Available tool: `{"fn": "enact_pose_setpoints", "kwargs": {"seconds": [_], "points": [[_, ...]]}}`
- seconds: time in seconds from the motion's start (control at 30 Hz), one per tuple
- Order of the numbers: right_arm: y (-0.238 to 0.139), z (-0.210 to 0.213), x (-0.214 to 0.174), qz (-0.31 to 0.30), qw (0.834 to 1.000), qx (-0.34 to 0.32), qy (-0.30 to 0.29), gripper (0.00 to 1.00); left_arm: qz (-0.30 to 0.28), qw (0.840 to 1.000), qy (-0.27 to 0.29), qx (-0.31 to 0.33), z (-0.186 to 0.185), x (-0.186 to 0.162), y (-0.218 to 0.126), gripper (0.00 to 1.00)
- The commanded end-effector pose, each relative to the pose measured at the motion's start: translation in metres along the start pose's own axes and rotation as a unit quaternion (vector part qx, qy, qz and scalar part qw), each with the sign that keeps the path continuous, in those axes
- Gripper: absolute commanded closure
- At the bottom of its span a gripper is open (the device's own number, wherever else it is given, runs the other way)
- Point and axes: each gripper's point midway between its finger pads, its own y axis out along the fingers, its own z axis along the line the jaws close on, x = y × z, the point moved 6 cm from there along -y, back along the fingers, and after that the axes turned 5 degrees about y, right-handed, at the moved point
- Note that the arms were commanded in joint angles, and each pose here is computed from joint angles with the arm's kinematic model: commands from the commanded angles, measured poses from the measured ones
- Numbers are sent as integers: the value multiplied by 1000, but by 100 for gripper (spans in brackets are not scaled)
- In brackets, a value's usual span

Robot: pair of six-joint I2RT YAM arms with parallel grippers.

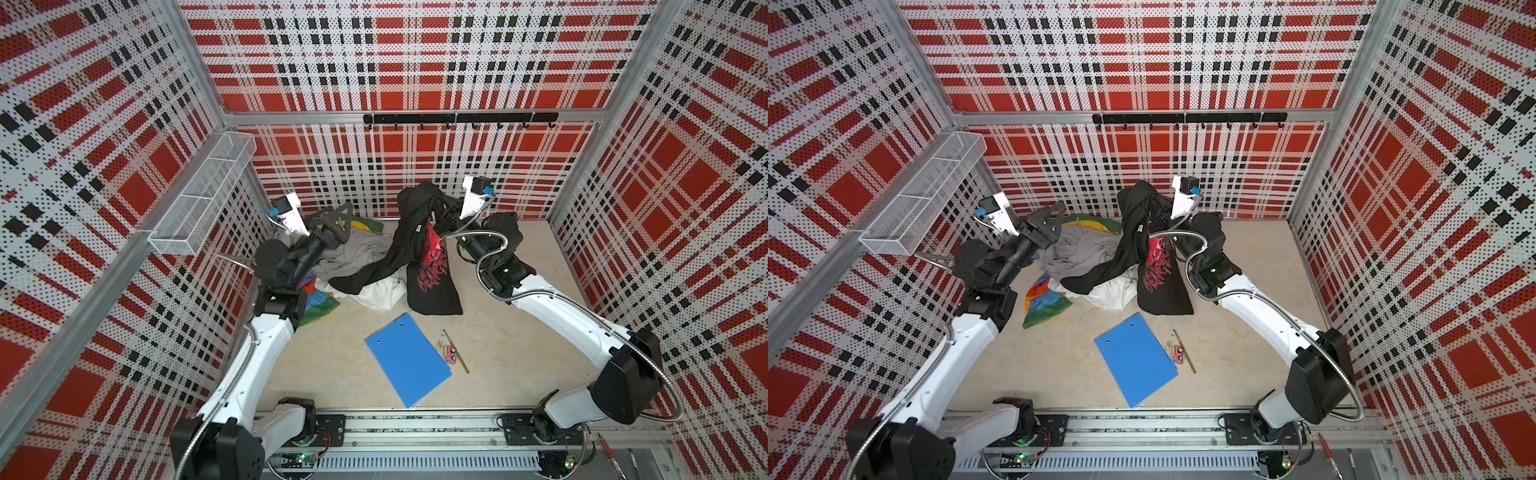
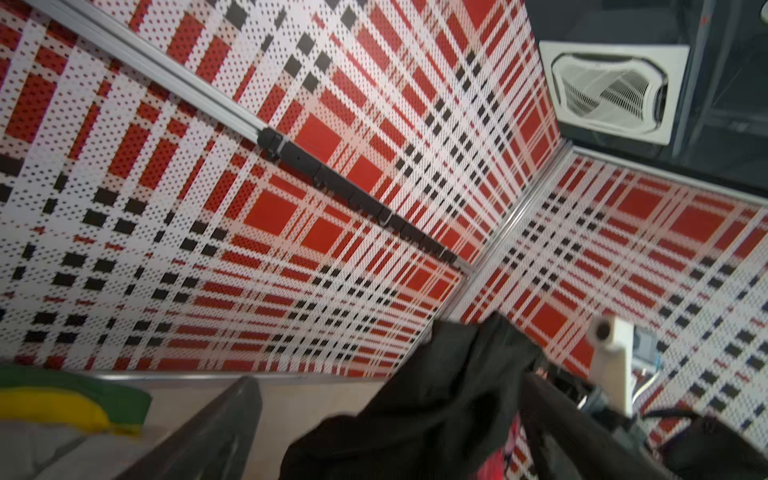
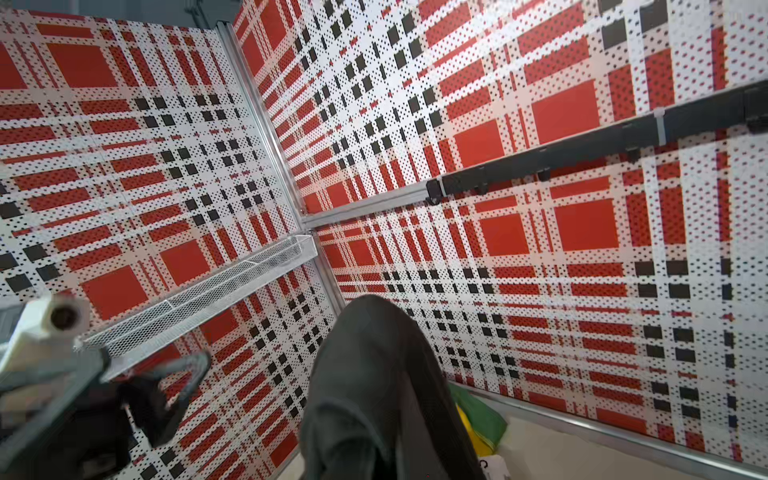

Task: Pick out a specific cloth from the pile
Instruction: 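Open the left gripper to release the shirt while the right gripper lifts it away, then carry the black shirt with the right gripper to the clear table area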

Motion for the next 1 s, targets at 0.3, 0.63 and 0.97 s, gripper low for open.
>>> {"fn": "enact_pose_setpoints", "kwargs": {"seconds": [0.3,0.63,0.97], "points": [[-19,25,122,-174,980,-29,-96,100,145,989,10,3,6,-72,-48,1],[-49,22,194,-257,932,-172,-190,100,220,971,94,-9,-20,-66,-78,1],[-76,9,243,-272,895,-252,-247,100,194,977,82,-12,-17,-70,-88,1]]}}
